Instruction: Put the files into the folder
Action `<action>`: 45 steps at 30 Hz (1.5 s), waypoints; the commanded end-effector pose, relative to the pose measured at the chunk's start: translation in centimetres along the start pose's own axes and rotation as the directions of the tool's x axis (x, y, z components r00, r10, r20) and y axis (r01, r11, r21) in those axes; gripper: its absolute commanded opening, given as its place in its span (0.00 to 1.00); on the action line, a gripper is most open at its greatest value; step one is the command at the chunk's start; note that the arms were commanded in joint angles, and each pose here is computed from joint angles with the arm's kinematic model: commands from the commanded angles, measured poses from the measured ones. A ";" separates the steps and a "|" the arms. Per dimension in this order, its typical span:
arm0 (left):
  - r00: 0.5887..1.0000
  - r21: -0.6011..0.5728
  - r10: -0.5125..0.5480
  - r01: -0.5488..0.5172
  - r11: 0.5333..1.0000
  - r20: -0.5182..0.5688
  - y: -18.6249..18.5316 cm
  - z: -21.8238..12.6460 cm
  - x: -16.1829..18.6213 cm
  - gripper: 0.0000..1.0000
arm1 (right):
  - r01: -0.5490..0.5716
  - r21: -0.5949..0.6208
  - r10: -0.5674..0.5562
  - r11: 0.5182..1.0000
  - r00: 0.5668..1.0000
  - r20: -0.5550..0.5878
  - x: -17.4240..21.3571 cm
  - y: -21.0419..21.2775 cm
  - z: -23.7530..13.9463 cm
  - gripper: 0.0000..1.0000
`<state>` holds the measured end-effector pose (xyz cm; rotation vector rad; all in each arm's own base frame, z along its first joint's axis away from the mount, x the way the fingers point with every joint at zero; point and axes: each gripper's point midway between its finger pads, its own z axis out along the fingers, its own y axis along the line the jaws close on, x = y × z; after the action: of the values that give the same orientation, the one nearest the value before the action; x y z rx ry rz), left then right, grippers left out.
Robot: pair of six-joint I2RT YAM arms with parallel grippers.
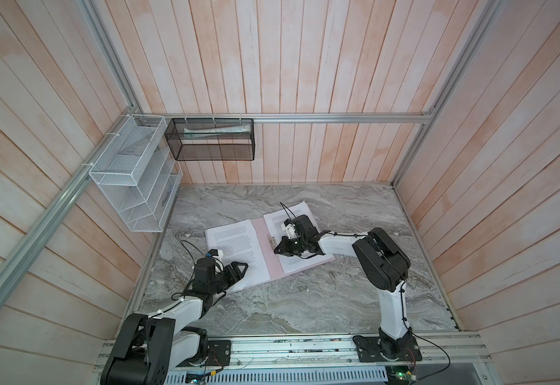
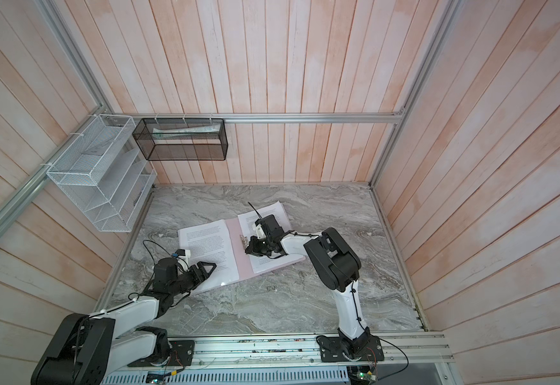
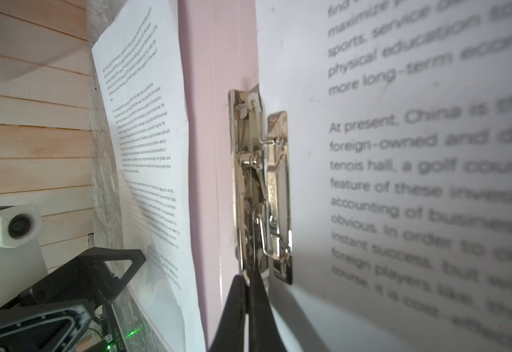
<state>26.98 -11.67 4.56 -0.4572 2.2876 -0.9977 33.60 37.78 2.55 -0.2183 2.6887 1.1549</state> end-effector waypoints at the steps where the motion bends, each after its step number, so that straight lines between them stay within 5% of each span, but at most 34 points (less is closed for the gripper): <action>1: 0.999 -0.061 -0.029 0.027 0.998 -0.030 1.6 -0.1 1.1 0.76 | -0.134 0.284 0.192 0.950 0.964 -0.186 8.0 -9.0 1.9 0.02; 10: 0.999 -0.072 -0.032 0.030 0.997 -0.018 1.7 -0.2 0.9 0.76 | -0.354 0.106 0.369 0.929 0.890 -0.267 9.8 -7.3 2.8 0.03; 21: 1.000 -0.059 -0.005 0.004 0.998 -0.017 0.8 -0.2 0.1 0.80 | -0.422 -0.005 0.411 0.906 0.886 -0.216 7.4 -5.6 0.6 0.07; 30: 0.993 -0.080 0.116 -0.114 0.990 0.025 -2.2 -0.7 -3.9 0.84 | -0.362 -0.156 0.346 0.919 0.930 -0.124 1.8 -1.4 -3.4 0.30; 45: 0.978 -0.195 0.206 -0.195 0.961 0.036 -3.3 -0.9 -8.1 0.86 | -0.249 -0.199 0.254 0.948 0.967 -0.002 -0.1 0.1 -7.7 0.27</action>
<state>32.73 -10.38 11.05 -0.3108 2.3031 -0.7511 32.29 33.29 7.56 0.1485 2.6579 1.5607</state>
